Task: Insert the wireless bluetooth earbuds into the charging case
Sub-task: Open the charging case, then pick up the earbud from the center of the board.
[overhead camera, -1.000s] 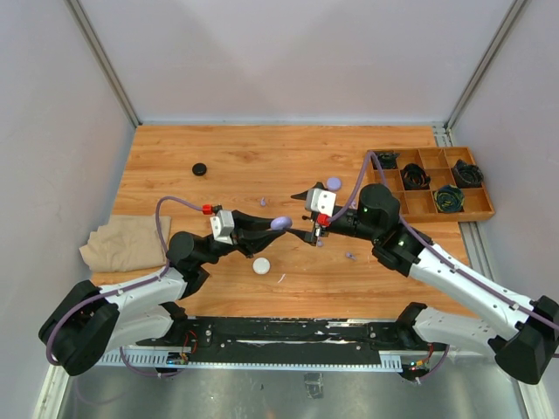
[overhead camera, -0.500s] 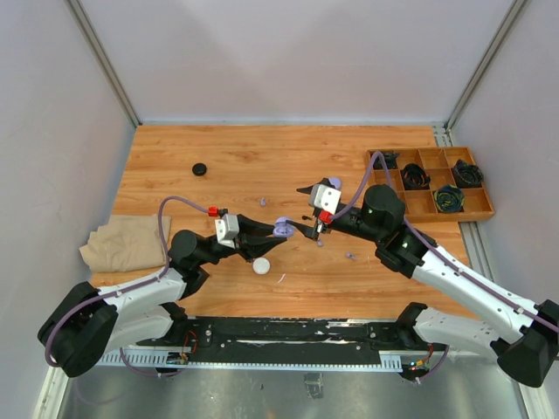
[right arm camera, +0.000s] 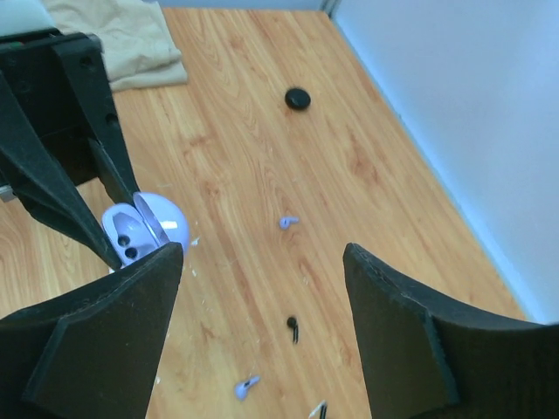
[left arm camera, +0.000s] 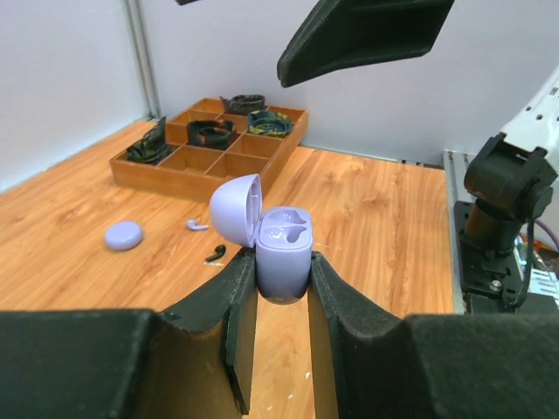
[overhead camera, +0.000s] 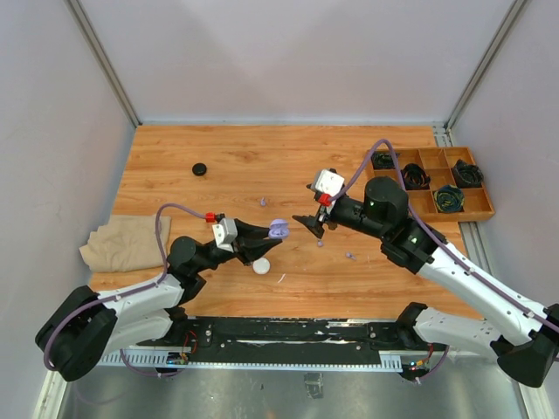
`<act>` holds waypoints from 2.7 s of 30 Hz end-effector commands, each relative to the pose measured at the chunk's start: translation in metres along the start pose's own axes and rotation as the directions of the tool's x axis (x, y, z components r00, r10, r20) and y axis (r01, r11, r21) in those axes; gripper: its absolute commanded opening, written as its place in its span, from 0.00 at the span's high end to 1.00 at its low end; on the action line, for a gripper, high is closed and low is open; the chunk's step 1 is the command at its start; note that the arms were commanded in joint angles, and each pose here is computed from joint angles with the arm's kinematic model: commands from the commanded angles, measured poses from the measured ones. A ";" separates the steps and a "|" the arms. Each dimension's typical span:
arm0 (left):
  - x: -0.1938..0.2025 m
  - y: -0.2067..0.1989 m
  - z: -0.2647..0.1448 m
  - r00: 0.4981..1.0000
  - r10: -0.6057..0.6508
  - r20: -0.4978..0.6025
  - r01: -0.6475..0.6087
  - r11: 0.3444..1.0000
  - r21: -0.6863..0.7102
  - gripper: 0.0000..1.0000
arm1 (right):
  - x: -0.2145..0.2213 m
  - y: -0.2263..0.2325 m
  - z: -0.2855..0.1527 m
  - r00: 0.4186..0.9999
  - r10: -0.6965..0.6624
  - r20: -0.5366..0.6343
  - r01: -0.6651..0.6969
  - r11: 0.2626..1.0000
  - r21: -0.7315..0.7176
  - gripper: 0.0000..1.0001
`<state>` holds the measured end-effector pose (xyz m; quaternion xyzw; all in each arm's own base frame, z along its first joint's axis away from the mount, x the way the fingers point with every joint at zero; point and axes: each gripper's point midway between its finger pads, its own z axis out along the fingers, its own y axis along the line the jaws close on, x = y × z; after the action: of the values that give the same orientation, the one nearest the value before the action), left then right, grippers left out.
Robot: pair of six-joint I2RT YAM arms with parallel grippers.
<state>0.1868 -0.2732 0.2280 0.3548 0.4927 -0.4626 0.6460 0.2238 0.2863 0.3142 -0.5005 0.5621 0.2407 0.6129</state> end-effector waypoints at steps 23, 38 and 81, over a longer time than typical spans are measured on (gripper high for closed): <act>0.010 0.017 -0.035 0.995 0.095 0.023 -0.089 0.979 -0.184 1.00 | 0.185 0.025 -0.035 0.594 0.554 -0.583 -0.378 0.832 0.405 0.24; 0.009 0.018 -0.036 0.995 0.100 0.016 -0.095 0.978 -0.187 1.00 | 0.261 0.027 0.003 0.404 0.635 -0.658 -0.475 0.761 0.442 0.27; 0.014 0.014 -0.032 0.996 0.085 -0.004 -0.085 0.984 -0.154 1.00 | 0.279 0.079 0.024 0.295 0.407 -0.864 -0.544 0.815 0.198 0.37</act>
<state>0.1927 -0.2409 0.1934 0.3193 0.5304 -0.3934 0.6797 0.2422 0.2613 0.0250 -0.3758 0.9047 0.1627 0.1172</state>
